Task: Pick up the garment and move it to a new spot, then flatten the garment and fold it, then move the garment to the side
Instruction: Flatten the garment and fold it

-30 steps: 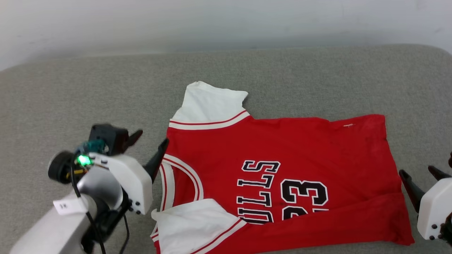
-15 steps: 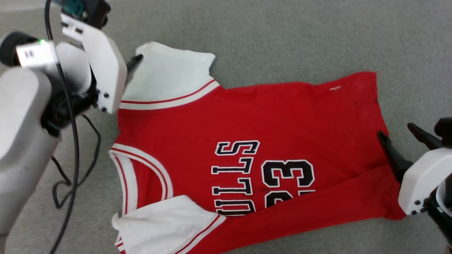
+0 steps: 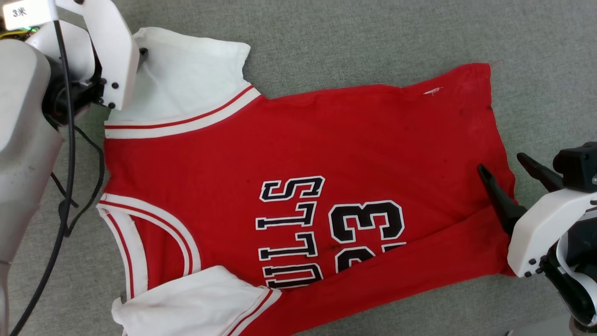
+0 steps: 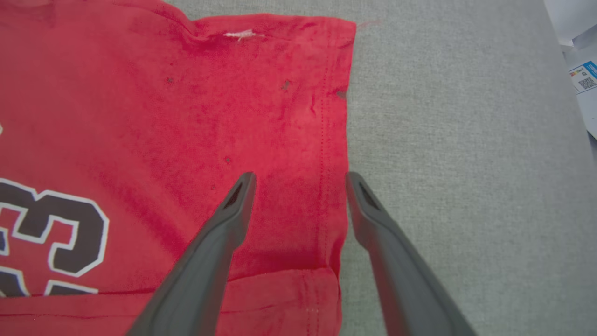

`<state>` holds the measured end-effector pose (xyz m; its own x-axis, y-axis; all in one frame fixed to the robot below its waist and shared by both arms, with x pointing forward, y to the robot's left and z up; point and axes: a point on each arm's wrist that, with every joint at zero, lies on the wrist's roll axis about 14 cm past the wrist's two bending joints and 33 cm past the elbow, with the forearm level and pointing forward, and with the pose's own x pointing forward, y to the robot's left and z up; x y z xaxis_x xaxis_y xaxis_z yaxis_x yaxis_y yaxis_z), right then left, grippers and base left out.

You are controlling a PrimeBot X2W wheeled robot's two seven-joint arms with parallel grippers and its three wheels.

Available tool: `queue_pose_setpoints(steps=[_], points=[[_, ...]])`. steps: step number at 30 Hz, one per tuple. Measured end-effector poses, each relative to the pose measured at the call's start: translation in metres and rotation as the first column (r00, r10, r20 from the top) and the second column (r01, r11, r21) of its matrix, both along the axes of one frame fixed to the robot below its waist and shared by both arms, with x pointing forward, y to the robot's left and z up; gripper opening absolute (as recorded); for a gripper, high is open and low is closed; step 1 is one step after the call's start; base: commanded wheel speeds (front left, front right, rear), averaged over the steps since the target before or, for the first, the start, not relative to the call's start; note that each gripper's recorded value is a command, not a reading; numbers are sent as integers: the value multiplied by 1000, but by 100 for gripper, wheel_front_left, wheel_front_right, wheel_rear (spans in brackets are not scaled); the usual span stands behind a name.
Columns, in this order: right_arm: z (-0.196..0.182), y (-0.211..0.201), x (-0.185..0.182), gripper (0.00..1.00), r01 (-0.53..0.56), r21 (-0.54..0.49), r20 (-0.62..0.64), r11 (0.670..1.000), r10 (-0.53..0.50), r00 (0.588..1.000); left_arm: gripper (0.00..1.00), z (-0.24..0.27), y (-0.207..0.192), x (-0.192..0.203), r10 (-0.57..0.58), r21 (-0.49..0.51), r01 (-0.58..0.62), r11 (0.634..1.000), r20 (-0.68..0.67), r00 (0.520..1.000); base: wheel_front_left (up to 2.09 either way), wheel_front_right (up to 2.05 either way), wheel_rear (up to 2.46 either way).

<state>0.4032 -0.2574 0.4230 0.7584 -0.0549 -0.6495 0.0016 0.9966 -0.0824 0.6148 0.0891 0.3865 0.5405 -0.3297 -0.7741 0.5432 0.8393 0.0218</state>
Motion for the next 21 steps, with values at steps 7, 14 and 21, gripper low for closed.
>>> queue_pose_setpoints(steps=[7, 14, 21], points=[[-8, -2, 0, 100, 8, -5, -22, 1000, -8, 1000, 0, -21, -8, -4, 4, -33, -7, 999, -86, 996, 0, 0, 0], [-3, -5, 2, 100, -4, -21, -27, 1000, 3, 1000, 0, -7, -12, -7, 20, -109, -27, 994, -70, 997, 0, 0, 0], [12, -5, 11, 100, -45, -36, -39, 998, 44, 998, 0, 37, -16, -10, 50, -233, -42, 972, 32, 998, 0, 0, 0]])
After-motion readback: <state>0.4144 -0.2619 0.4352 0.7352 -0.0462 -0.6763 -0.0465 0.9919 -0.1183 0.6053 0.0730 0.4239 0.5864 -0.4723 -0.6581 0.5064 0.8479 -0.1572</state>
